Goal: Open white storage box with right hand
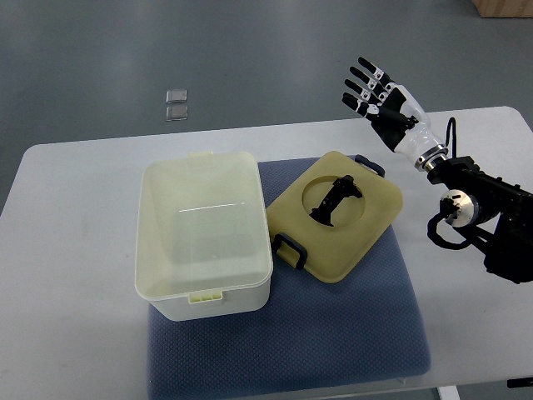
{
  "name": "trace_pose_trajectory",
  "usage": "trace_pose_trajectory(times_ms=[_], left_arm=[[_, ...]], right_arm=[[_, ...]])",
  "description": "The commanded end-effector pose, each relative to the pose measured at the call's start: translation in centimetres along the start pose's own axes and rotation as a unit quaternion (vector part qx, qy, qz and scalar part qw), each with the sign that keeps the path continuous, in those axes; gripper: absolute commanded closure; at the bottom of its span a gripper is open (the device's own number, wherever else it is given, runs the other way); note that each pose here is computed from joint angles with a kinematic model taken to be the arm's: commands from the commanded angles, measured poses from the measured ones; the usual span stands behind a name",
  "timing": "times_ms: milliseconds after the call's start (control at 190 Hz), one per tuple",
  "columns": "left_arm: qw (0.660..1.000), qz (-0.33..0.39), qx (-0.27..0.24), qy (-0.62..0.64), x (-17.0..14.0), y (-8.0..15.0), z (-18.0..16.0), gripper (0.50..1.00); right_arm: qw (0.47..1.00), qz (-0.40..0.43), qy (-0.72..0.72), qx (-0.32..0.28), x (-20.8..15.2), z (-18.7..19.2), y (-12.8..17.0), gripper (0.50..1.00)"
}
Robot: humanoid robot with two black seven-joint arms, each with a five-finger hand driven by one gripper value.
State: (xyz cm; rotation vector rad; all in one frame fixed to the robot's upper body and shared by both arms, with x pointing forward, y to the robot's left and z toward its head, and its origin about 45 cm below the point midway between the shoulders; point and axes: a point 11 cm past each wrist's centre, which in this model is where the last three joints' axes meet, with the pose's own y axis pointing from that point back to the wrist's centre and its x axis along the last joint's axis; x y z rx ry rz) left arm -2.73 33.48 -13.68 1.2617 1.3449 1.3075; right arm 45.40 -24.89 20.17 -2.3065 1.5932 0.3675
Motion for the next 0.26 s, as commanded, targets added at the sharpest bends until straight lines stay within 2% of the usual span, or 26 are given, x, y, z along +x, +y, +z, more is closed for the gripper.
trace_pose_trajectory(times_ms=[0, 252], left_arm=[[1.0, -0.002, 0.0, 0.0, -0.16, -0.01, -0.01, 0.5], [1.0, 0.0, 0.0, 0.0, 0.0, 0.0, 0.0, 0.5]], right_arm=[[1.0, 0.016, 0.006, 0.0, -0.04, 0.52, -0.01, 0.57], [0.999, 0.032, 0.003, 0.007, 0.52, 0.51, 0.31, 0.57]])
